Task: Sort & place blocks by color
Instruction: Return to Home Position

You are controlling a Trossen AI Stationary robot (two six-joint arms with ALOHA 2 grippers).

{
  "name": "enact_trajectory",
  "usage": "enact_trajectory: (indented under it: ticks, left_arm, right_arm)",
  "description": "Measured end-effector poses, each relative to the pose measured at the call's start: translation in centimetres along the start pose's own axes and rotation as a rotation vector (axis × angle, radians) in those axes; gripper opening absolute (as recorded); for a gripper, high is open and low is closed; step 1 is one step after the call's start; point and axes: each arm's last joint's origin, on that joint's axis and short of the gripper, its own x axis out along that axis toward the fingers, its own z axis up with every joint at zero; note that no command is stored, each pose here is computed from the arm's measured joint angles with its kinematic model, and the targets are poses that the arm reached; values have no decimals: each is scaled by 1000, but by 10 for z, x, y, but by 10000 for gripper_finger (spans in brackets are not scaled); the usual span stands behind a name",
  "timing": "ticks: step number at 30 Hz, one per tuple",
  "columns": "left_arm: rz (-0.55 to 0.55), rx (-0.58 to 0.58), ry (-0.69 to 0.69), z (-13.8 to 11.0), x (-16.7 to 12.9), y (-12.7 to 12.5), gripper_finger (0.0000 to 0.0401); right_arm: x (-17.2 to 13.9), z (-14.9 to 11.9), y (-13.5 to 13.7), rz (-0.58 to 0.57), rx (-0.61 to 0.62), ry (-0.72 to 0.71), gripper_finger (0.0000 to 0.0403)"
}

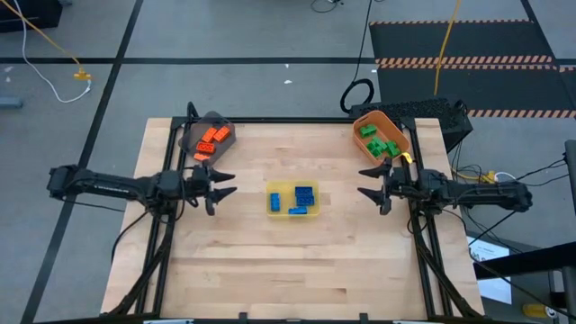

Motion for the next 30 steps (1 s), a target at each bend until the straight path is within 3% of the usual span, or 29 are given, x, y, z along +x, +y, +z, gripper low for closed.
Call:
enact_trajectory:
  ticks: [30]
  left_arm:
    - [35, 22, 64, -8, -11, 5, 211]
  right_arm:
    - [-5, -2, -1, 4, 40, 11, 279]
